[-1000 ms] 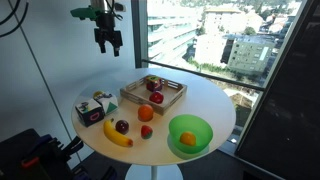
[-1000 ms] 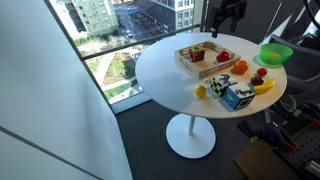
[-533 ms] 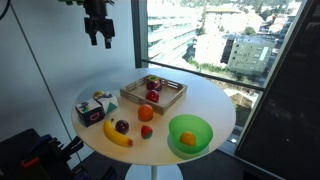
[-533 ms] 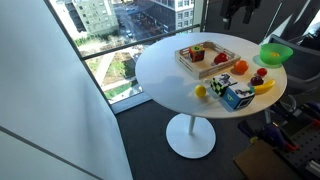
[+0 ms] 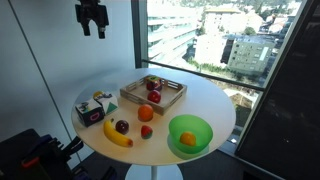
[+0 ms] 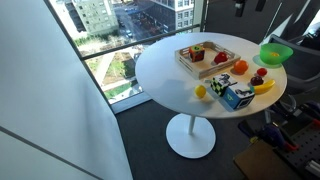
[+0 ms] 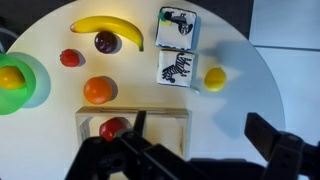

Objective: Put the apple plush toy in the green bowl

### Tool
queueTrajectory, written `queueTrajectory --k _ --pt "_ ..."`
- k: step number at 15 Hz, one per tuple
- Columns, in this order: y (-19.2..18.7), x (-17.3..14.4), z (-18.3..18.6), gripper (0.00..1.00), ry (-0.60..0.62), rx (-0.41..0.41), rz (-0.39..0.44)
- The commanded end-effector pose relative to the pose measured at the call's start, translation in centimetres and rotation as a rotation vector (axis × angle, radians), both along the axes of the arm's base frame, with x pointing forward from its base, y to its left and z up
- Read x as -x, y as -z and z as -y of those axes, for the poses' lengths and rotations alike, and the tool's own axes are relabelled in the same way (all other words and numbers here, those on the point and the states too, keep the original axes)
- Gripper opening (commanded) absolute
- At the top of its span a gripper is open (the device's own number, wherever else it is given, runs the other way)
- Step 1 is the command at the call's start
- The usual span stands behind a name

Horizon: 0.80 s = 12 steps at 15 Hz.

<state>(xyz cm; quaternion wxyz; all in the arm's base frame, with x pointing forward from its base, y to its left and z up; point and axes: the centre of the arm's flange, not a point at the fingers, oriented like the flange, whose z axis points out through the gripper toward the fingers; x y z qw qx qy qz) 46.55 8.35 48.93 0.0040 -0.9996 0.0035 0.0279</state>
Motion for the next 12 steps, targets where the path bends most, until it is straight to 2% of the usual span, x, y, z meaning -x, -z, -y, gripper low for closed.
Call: queueTrajectory --k 1,6,7,12 --pt "-1.31 1.60 0.62 1.00 -0.007 -0.012 0.035" --pt "-1.82 2.05 0.74 1.00 -0.004 -0.015 0.053" --pt "-1.59 1.21 0.31 1.00 0.003 -0.004 0.036" --pt "-1.32 1.16 0.12 1.00 0.000 -0.001 0.030"
